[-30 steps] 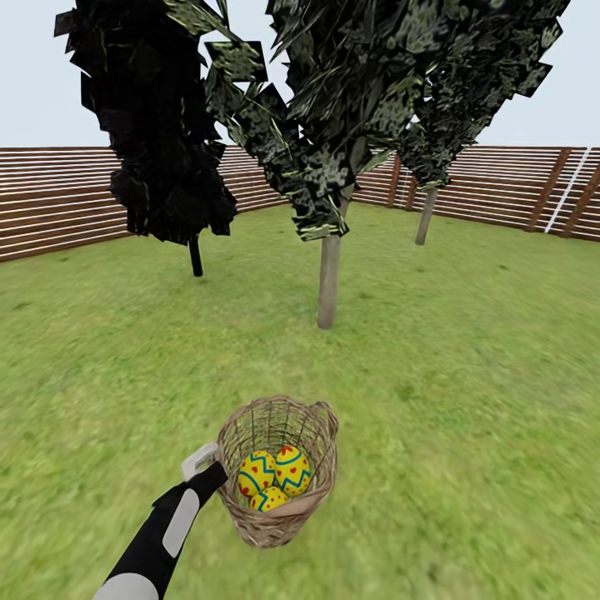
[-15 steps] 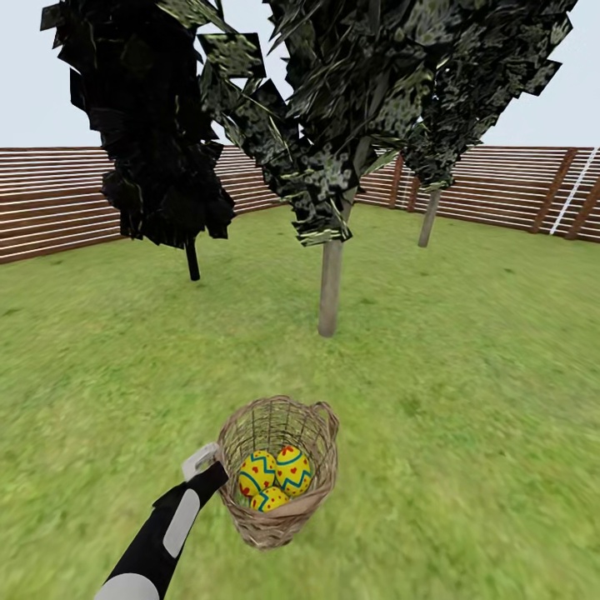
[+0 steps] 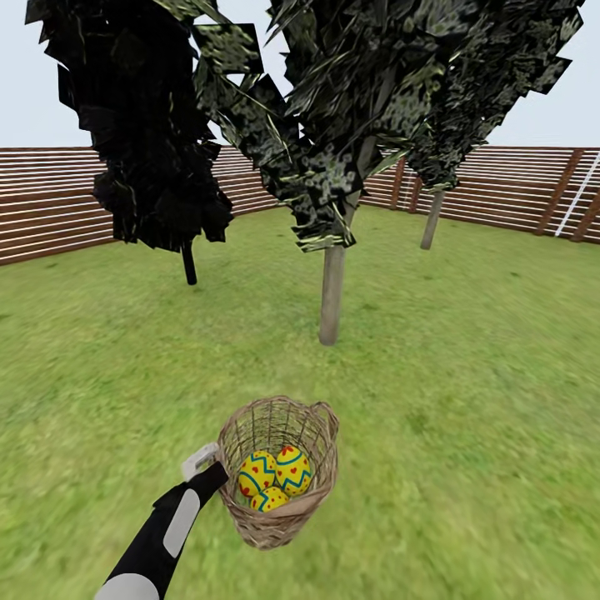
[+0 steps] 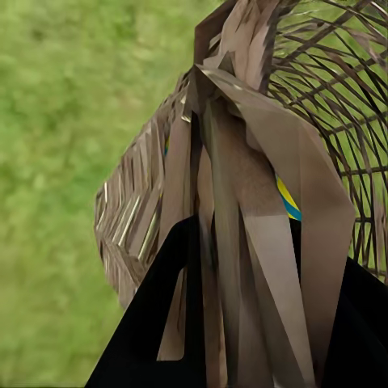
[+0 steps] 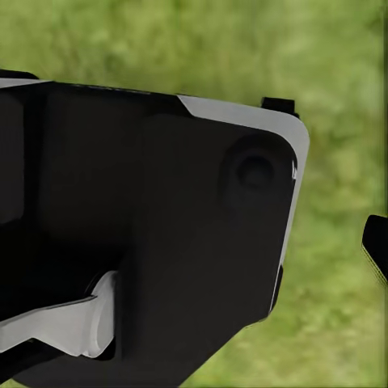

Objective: Take the three Easter eggs out of the wicker basket on the lawn in the garden, then place them on the lawn next to a single tree (choose any tree) so that all three eggs are next to the same tree and none are left in the basket.

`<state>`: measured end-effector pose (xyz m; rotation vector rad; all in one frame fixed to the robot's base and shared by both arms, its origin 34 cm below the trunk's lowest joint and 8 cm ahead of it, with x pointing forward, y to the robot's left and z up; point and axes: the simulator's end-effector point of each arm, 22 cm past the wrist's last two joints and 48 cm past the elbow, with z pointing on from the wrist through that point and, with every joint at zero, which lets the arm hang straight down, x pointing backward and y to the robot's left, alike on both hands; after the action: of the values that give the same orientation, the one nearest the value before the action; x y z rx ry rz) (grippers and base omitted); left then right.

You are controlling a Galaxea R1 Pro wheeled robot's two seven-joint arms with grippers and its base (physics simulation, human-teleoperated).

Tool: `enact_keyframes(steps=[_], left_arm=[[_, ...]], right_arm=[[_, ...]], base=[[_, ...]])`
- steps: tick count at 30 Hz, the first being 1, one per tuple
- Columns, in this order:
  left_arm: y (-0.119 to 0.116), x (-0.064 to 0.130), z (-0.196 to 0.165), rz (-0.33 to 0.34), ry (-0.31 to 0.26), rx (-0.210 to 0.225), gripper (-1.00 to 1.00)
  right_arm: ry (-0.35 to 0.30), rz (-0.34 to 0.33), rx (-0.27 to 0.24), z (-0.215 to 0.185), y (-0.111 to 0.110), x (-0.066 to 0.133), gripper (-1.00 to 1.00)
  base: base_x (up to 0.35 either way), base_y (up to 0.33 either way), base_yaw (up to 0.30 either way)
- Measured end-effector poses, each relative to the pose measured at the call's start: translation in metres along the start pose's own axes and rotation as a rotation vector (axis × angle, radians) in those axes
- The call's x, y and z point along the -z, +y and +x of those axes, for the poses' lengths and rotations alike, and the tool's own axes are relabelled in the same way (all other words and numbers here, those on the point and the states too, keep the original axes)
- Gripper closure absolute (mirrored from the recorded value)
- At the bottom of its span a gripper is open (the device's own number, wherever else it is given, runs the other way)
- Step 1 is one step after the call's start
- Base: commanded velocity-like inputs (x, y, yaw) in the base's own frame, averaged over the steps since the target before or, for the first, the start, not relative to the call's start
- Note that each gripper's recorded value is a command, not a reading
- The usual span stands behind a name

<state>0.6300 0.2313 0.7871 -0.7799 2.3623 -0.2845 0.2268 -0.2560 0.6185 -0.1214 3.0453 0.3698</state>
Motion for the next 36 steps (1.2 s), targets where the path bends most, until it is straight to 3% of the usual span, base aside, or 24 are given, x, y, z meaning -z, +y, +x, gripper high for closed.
enact_keyframes(steps=[36], left_arm=[[0.0008,0.0001,-0.0011,-0.001,-0.002,0.0,1.0]], right_arm=[[0.0,-0.001,0.001,0.0,0.001,-0.0003,-1.0]], base=[[0.318,0.0,0.0]])
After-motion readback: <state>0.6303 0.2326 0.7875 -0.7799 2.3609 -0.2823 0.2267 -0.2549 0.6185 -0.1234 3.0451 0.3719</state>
